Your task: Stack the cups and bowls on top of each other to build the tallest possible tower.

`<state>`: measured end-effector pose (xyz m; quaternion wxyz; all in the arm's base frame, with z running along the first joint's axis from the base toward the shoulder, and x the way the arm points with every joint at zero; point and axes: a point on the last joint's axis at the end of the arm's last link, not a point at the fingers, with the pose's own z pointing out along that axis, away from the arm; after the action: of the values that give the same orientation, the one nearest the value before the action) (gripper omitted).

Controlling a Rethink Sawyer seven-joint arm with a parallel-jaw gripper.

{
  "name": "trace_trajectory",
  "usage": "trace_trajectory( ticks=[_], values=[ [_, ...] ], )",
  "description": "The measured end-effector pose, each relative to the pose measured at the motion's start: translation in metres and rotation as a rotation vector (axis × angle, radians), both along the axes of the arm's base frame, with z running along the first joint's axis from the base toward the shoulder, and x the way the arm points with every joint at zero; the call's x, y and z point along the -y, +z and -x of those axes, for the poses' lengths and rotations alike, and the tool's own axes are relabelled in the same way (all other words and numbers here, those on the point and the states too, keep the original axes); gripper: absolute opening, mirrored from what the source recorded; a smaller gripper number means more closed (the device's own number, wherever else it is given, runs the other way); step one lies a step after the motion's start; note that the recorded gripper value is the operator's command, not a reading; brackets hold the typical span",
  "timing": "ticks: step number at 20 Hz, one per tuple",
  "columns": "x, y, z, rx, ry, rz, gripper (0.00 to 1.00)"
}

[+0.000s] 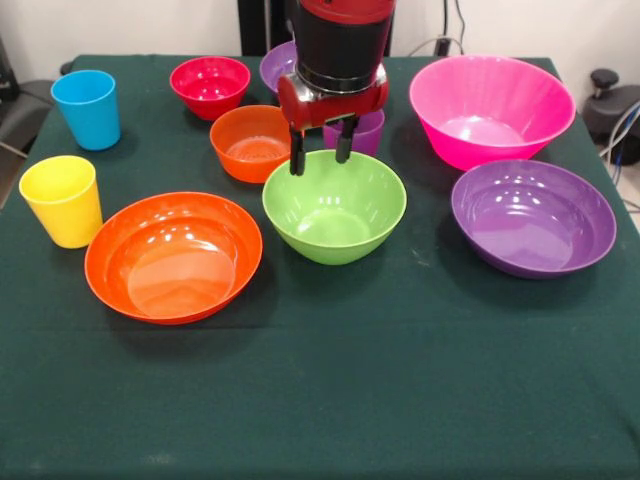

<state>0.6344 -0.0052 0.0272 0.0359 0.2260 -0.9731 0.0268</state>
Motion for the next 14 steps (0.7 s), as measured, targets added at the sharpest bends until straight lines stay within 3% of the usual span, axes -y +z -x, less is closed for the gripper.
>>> trace_trajectory(
  ticks=[8,13,14],
  values=[
    [0.012,0.010,-0.004,-0.037,0.009,-0.002,1.00],
    [0.027,0.031,-0.010,-0.014,-0.001,0.017,1.00],
    [0.036,0.045,-0.014,0.004,-0.009,0.032,1.00]
  ],
)
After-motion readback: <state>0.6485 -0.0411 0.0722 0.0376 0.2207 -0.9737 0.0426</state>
